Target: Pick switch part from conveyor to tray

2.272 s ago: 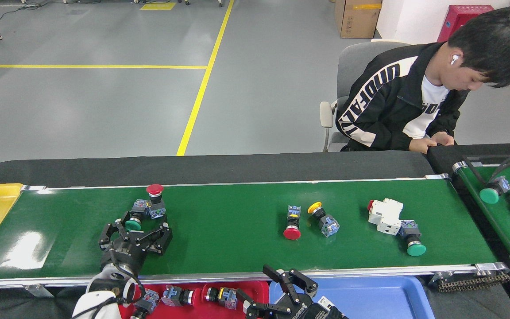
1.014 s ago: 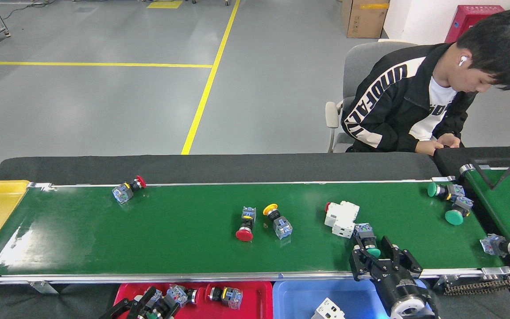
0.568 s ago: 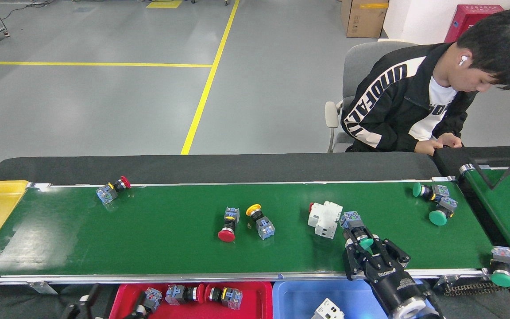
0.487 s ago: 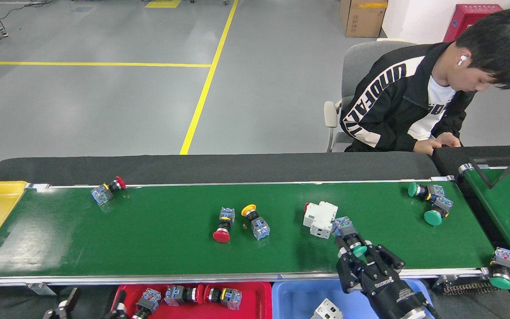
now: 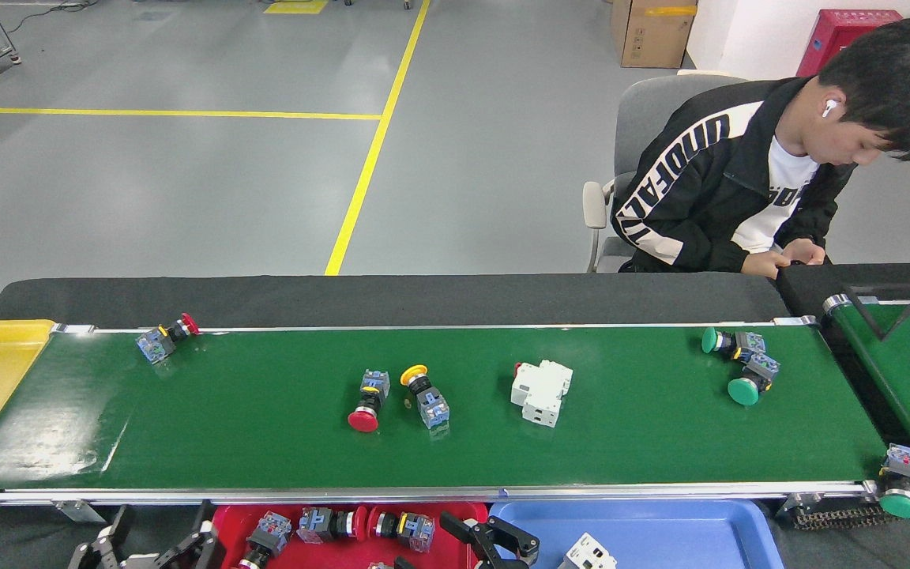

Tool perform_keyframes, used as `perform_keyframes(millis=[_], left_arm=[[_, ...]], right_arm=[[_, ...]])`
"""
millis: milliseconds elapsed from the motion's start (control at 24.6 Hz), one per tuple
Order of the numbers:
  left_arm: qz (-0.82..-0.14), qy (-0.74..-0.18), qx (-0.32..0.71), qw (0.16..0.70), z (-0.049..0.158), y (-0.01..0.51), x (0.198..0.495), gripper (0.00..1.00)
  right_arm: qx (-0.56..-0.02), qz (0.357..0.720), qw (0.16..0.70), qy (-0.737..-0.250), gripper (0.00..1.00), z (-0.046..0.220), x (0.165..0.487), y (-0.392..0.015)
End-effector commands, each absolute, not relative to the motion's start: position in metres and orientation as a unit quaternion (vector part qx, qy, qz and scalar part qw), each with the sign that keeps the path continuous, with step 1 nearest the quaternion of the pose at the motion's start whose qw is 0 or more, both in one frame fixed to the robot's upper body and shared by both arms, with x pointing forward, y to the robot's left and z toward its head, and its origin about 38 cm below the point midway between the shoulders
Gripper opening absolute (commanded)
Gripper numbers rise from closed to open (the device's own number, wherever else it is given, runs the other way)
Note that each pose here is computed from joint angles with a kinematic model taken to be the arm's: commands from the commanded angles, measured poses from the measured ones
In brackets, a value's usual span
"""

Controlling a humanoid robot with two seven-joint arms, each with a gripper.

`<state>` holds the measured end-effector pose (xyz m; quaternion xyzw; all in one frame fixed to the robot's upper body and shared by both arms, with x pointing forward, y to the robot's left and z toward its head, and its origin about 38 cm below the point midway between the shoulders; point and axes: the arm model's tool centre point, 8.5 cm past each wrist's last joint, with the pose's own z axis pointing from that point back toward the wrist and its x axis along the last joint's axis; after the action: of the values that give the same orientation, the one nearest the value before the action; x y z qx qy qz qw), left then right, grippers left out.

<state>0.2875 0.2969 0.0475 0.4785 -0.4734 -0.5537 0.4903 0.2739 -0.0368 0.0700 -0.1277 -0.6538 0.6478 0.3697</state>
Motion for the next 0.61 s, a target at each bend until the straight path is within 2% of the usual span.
perform_keyframes(millis=[0, 122, 284, 446, 568], left_arm=[[-0.560, -0.475, 0.488, 0.471, 0.055, 0.288, 0.298, 1.00], [-0.571, -0.480, 0.495, 0.447, 0.062, 0.269, 0.320, 1.00], [-0.600, -0.477, 0.483, 0.423, 0.055, 0.244, 0.346, 1.00], [-0.615, -0.472, 0.475, 0.417, 0.046, 0.223, 0.364, 1.00], [-0.617, -0.465, 0.477, 0.419, 0.044, 0.223, 0.377, 1.00]], right_arm=[[-0.170, 0.614, 0.393, -0.663, 0.95, 0.089, 0.295, -0.053], [-0.248, 0.555, 0.465, -0.644, 0.95, 0.097, 0.329, -0.109], [-0.333, 0.502, 0.530, -0.596, 0.95, 0.094, 0.343, -0.196], [-0.417, 0.463, 0.527, -0.578, 0.96, 0.100, 0.338, -0.265], [-0.425, 0.462, 0.534, -0.567, 0.96, 0.087, 0.322, -0.276]])
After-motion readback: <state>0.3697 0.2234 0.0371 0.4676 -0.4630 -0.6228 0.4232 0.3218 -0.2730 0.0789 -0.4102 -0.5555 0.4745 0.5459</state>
